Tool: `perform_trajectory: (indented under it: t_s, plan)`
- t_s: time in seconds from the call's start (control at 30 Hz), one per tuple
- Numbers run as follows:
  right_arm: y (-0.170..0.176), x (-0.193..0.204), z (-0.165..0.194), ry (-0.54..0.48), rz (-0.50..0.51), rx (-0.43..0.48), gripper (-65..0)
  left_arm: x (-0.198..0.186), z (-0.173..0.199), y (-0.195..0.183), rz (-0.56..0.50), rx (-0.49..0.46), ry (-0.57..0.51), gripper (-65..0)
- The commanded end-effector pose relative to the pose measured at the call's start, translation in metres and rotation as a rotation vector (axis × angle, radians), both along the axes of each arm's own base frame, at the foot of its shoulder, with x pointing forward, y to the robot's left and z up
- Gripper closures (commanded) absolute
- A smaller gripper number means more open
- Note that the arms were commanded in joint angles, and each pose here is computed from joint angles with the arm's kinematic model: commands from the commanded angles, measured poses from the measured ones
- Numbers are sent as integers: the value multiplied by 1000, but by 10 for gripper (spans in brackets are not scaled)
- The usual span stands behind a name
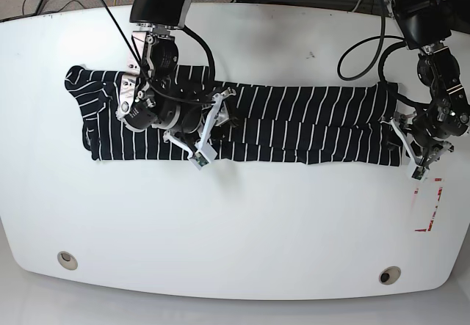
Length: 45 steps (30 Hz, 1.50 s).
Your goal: Layout the t-shirt on the table in an organized manner, then fold the t-shirt properly
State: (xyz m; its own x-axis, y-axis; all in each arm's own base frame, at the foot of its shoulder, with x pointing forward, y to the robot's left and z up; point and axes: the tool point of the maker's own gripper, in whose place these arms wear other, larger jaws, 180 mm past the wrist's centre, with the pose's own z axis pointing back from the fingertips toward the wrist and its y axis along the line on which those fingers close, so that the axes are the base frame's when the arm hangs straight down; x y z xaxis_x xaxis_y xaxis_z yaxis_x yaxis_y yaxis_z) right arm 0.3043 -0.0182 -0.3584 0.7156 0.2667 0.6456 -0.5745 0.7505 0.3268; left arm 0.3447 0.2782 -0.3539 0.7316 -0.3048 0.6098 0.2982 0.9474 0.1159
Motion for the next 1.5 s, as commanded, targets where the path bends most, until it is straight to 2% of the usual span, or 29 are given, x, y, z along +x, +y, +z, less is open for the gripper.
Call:
perform_trajectory:
  t_s: [0.0,0.17,0.37,0.6,0.7,0.8,0.97,1.03,1.1,1.3,1.47]
  plan:
    - [-7,24,27,-99,-22,5,-320,10,17,5,-1,10,-52,-312]
    - [-27,41,47,-165,-69,-19,-320,10,18,5,-2,10,-55,-312]
    - [-66,44,61,-237,-91,-130,-320,11,25,2,-10,15,-77,-312]
    - [-107,26,55,-240,-97,-261,-319,-3,29,-14,-39,29,-103,-312]
    - [-129,18,47,-216,-129,-321,-315,-10,27,-18,-47,35,-102,-312]
    - [-150,11,39,-199,-171,-364,-270,-19,18,-20,-52,36,-76,-312]
    - [-175,-1,17,-163,-192,-439,-147,-27,1,-29,-47,-5,-45,-312]
    - [-179,-4,4,-142,-200,-444,-105,-27,-5,-30,-40,-26,-42,-312]
    - [-182,-5,-12,-115,-208,-435,-92,-33,-17,-29,-34,-44,-15,-312]
    - [-184,-9,-60,-42,-238,-354,-101,-41,-44,-29,-12,-94,48,-312]
    - [-197,1,-74,-34,-269,-316,-101,-46,-54,-27,-2,-107,80,-312]
